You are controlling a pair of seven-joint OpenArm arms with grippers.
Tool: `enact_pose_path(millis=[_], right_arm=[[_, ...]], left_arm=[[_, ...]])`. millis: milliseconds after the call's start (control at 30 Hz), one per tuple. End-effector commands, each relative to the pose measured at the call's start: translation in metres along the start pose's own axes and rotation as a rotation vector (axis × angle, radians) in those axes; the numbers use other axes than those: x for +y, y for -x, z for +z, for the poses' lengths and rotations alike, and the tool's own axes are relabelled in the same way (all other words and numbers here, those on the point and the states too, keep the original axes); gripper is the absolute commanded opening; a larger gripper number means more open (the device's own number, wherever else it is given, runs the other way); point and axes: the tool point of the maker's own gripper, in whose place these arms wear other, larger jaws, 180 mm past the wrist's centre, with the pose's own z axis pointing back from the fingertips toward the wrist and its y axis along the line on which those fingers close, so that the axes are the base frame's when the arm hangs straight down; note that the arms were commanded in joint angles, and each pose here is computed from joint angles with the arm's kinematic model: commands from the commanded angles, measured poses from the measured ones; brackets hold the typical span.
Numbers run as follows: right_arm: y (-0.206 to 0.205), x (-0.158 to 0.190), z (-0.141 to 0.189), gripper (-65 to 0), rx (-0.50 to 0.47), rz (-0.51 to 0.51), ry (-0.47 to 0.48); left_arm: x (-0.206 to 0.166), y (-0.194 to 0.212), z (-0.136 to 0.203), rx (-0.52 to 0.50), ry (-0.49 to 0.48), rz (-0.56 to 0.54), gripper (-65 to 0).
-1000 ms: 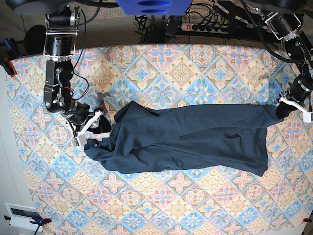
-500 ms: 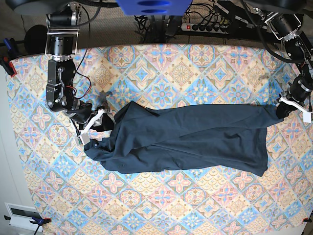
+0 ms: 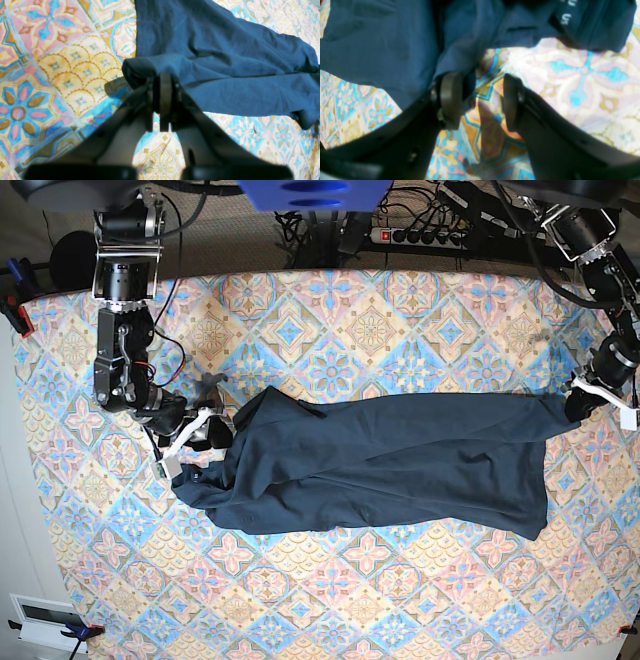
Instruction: Layout the t-shirt on the table in an organized manner, then fold the t-shirt properly
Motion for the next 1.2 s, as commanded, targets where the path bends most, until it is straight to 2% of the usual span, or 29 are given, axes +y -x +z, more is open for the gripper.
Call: enact_pose_path(millis=[0,133,267,633,767,933,1167], right_arm=[[-0.033,0.008,0.007,-38.7,-0.095,0.016,-0.037],[-0.045,0.024,0.010,-37.0,-0.146,-0.023,-0.108],[-0.046,0.024,0.010,-33.0,-0.147,-0.024,-0.110],[-0.036,0.016,0.005,-33.0,-0.126,-0.055,-0.098],[-0.025,0.008,0.001,-33.6,-0.100,-0.089,-0.087],[-0.028,0.008,0.000,-39.1,-0.130,-0.094,-0.087],[-0.026,0.015,-0.005,-39.4,-0.131,-0.106,-0.103]], left_arm=[[-0.001,-0.022,0.005,-0.057,0.006,-0.025,-64.8],[-0.001,-0.022,0.005,-0.057,0.006,-0.025,-64.8],[-0.001,-0.022,0.005,-0.057,0.006,-0.025,-64.8],[-0.002,-0.022,0.005,-0.057,0.007,-0.025,-64.8],[-0.002,-0.022,0.005,-0.058,0.008,-0.024,-64.8],[-0.002,-0.022,0.005,-0.059,0.010,-0.023,-64.8],[-0.002,-0.022,0.005,-0.058,0.008,-0.024,-64.8]])
